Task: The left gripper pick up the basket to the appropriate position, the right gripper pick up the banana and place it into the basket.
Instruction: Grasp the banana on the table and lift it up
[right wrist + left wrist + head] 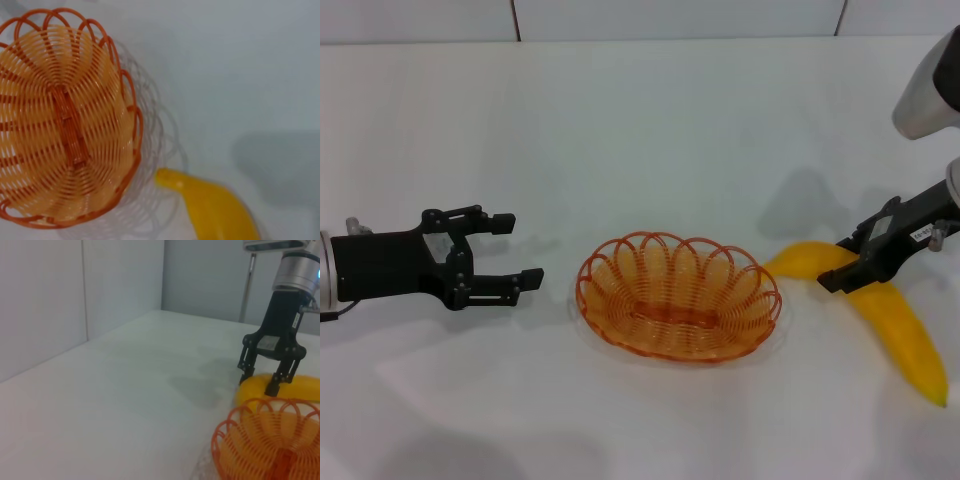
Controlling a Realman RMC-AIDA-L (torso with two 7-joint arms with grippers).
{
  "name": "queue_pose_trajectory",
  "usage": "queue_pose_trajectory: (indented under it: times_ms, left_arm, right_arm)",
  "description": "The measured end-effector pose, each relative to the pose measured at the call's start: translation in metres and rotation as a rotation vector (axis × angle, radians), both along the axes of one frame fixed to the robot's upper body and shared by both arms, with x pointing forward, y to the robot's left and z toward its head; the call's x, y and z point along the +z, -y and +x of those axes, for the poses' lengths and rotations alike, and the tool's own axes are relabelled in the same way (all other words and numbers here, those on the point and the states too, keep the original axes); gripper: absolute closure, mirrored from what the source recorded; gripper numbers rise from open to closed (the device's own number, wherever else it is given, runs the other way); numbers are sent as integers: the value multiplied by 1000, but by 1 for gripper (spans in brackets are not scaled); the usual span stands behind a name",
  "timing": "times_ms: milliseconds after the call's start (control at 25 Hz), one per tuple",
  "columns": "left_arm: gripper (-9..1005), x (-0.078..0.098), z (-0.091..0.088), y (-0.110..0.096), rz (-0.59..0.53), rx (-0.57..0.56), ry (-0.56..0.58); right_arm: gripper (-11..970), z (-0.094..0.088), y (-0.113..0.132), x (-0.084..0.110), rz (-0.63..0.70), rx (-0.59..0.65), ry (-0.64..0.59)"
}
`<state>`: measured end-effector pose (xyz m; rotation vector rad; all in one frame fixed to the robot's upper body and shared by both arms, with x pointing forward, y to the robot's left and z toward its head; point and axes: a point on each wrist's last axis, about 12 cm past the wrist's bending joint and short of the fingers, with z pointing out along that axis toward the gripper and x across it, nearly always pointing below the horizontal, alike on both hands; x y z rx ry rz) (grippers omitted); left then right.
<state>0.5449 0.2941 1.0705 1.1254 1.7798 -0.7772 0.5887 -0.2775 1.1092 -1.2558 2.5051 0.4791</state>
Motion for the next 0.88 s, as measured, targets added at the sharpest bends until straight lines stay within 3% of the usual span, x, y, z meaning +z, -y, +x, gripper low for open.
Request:
queue_pose_trajectory:
  times_ms: [520,880]
  left_arm:
    - [120,-1,1,-1,7,12,0]
    - [120,-1,0,-1,9,10,-1]
  right_arm:
    - [449,2,1,4,9,-8,13]
    - [444,9,7,25,-2,-43,75]
